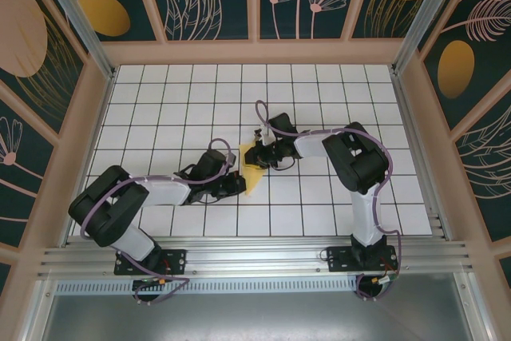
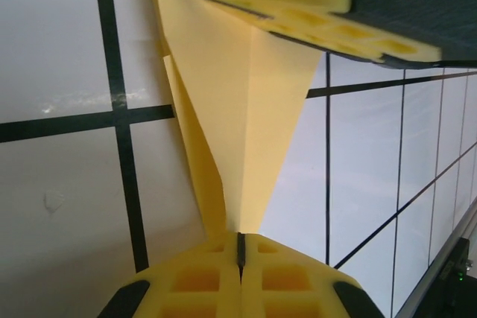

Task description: Fold a paper plane with a square sheet of paper (pick it up from the middle)

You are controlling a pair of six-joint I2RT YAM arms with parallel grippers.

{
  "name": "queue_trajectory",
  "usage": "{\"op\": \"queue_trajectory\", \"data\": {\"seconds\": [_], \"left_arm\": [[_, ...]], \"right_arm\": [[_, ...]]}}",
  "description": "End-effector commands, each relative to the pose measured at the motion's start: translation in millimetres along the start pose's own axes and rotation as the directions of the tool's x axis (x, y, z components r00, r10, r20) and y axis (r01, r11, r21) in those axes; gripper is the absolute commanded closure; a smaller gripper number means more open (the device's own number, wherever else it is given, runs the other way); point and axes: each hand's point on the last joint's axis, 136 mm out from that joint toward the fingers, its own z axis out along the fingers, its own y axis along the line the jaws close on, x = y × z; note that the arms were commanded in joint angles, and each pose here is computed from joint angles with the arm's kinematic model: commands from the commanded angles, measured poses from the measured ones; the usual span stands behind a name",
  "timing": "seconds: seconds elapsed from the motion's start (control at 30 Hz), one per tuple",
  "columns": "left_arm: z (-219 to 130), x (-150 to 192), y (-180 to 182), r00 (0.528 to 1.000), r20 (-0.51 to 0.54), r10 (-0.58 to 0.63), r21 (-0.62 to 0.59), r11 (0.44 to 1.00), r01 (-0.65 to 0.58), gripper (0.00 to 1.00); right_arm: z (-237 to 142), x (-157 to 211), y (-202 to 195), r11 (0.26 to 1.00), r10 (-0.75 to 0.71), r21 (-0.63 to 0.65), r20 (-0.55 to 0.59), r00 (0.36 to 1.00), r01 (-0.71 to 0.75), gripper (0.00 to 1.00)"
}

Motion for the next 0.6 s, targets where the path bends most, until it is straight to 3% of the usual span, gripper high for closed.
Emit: {"op": "queue_trajectory", "data": {"seconds": [0.0,0.17,0.33,0.43,0.57], "left_arm": [[6,3,0,1.000,-0.023,-0.002,0.010,1.000,0.002,0.94],[8,9,8,0.999,-0.039,-0.021,-0.003,1.000,0.021,0.95],[1,9,-12,0.999,-0.042,0.007,0.084,0.996,-0.003,0.92],[-13,-2,-30,0.999,0.019,0.028,0.127,0.991,-0.031,0.90],[-31,-22,-38,0.991,0.126,0.037,0.099,0.994,-0.050,0.87]], "right_arm": [[6,17,-41,0.990,0.065,0.128,-0.019,0.998,-0.062,0.81],[6,17,-42,0.990,0.065,0.130,-0.019,0.998,-0.062,0.81],[7,17,-43,0.989,0.067,0.137,-0.018,0.998,-0.064,0.81],[7,18,-46,0.987,0.071,0.143,-0.020,0.997,-0.068,0.81],[7,19,-47,0.987,0.072,0.147,-0.022,0.997,-0.068,0.81]]}}
